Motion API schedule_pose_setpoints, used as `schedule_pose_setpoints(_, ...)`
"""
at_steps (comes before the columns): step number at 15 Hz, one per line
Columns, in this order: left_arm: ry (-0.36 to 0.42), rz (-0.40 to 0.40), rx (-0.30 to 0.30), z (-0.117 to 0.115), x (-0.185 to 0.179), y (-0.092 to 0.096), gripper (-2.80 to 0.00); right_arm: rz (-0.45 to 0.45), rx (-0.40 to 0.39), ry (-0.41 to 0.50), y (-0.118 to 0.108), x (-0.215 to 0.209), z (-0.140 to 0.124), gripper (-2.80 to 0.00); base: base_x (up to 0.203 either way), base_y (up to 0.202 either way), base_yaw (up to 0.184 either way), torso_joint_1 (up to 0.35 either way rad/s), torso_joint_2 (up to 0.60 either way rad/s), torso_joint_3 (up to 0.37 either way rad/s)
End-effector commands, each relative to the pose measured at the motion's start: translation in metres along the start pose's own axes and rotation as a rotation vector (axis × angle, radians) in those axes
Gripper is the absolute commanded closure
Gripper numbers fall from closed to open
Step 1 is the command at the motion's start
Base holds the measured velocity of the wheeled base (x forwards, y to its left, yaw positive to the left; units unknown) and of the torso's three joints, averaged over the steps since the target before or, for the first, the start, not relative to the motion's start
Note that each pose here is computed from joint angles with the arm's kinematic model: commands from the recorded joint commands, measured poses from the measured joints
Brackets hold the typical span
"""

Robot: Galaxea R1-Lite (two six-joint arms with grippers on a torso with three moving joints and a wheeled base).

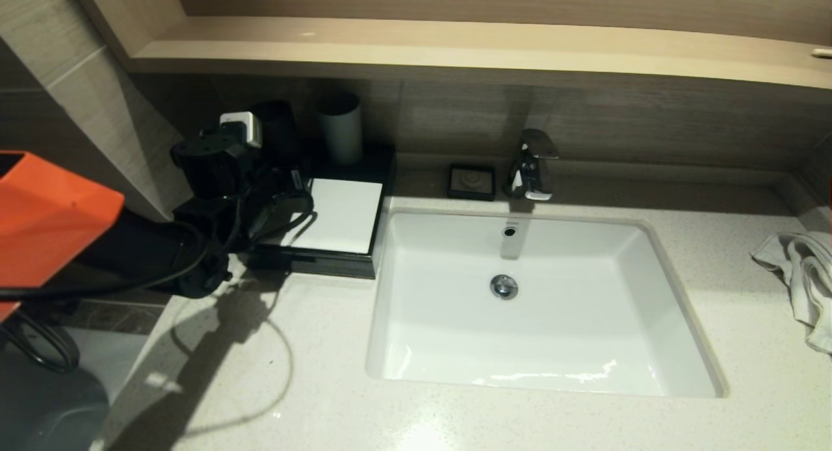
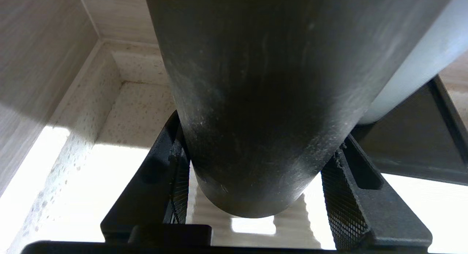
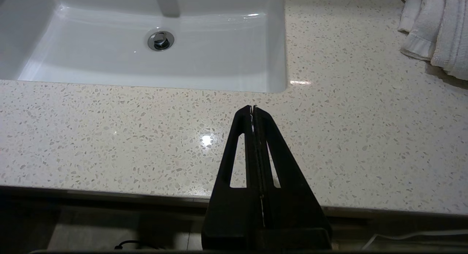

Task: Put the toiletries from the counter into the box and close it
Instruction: Place the cup on the storage box

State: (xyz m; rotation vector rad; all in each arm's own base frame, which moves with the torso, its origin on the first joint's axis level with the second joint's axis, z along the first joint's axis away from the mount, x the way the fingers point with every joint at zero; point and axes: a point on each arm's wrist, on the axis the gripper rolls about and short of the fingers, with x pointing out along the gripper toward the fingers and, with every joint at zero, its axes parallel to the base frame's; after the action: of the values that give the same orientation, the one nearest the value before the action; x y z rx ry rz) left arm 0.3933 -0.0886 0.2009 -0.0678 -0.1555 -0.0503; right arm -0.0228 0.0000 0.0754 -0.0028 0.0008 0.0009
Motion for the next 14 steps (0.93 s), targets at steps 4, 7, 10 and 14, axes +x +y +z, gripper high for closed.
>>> schedule_pose_setpoints(4,-0.058,-0.004,0.019,0.001,0.007,-0.001,0.00,0.001,0.000,0.001,0.000,0.000,0.000,0.00,0.000,0.000,0.000,0.000,0.00,0.000)
schedule_pose_setpoints(7,-0.082,-0.007,0.020,0.007,0.010,-0.002,0.00,0.001,0.000,0.001,0.000,0.000,0.000,0.00,0.000,0.000,0.000,0.000,0.00,0.000)
schedule_pose_setpoints(10,-0.082,-0.006,0.034,0.004,0.014,-0.003,0.00,0.001,-0.002,0.001,0.000,0.000,0.000,0.00,0.000,0.000,0.000,0.000,0.00,0.000)
schedule_pose_setpoints(14,-0.082,-0.005,0.041,-0.001,0.020,-0.004,0.00,0.001,0.000,0.001,0.000,0.000,0.000,0.00,0.000,0.000,0.000,0.000,0.00,0.000)
